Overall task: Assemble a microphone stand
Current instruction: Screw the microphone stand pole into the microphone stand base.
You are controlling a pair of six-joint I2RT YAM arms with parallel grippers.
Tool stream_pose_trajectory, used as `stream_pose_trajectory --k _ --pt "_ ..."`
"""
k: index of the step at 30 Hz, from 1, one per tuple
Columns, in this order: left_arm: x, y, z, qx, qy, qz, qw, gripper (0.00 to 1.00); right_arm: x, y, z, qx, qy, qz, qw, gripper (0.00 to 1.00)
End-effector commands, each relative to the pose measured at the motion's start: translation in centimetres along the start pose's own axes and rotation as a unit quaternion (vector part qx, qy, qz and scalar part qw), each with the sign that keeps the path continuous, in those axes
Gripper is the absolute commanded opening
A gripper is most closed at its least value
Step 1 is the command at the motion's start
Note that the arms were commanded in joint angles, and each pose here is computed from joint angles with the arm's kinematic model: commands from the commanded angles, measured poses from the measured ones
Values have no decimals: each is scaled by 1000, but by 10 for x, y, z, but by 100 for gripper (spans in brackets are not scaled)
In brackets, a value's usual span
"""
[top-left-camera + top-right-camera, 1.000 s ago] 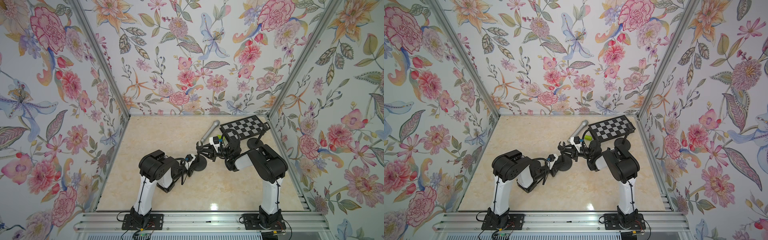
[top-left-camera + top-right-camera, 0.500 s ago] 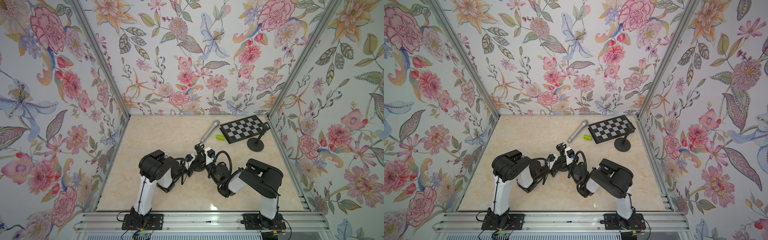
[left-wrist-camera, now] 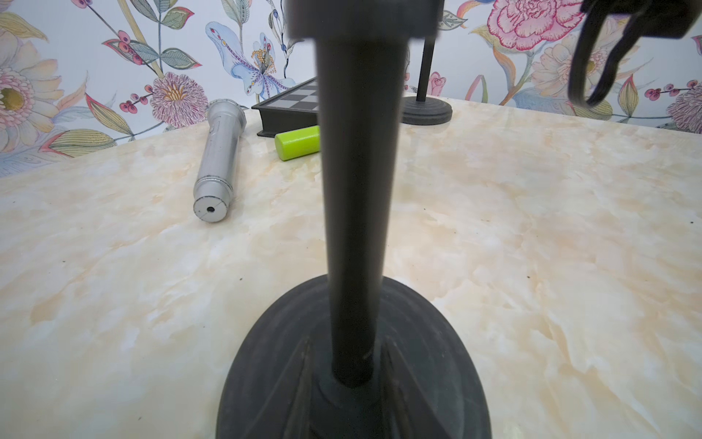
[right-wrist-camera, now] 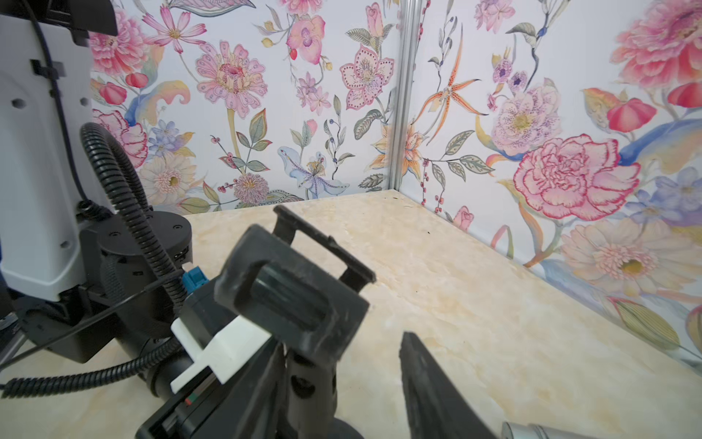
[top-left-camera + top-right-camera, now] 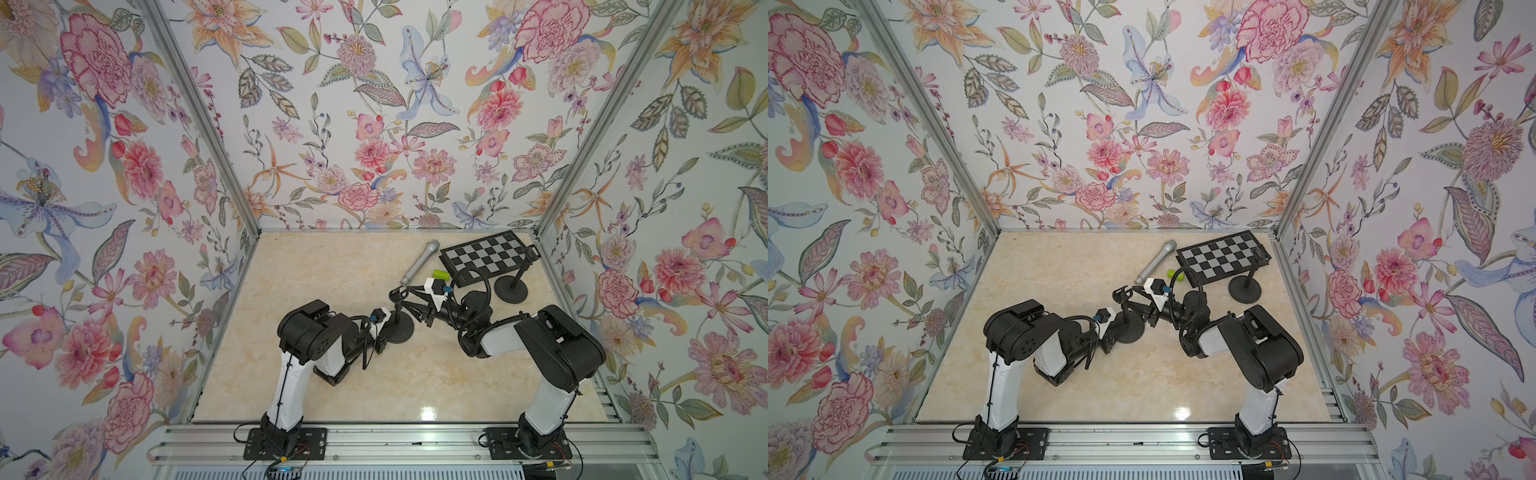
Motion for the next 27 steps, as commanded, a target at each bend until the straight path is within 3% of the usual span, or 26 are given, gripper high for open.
stream_pose_trajectory --k 1,7,11,14,17,21,24,27 --pt "-11 5 13 28 -34 -11 999 31 -3 6 -6 106 0 -26 994 52" --pt "-14 6 14 32 -29 -10 999 31 -8 5 -16 178 -10 -53 982 50" --pt "-12 9 15 42 -32 -11 999 31 -12 1 -22 191 -17 -64 979 45" --pt "-15 9 17 44 -27 -8 999 31 -14 -6 -26 194 -22 -69 978 36" --pt "-14 10 15 44 -31 -9 999 31 -17 -9 -27 179 -22 -69 981 20" --pt "-15 11 17 50 -27 -7 998 31 -23 -12 -24 90 -7 -72 993 0" --pt "-15 12 15 48 -29 -8 998 31 -29 -2 -18 -22 10 -65 998 0" --pt "-14 12 18 54 -30 -8 998 31 -37 16 -13 -177 44 -65 981 0"
Point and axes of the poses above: each gripper's point midway between its finger pads, its own z axis back along the fingers, its own y axis along the line the jaws close on, x = y × z, the point moved 8 cm from there along z, back along the fingers, and after that the axes turned 12 degrees about z, right-handed, at the moved point
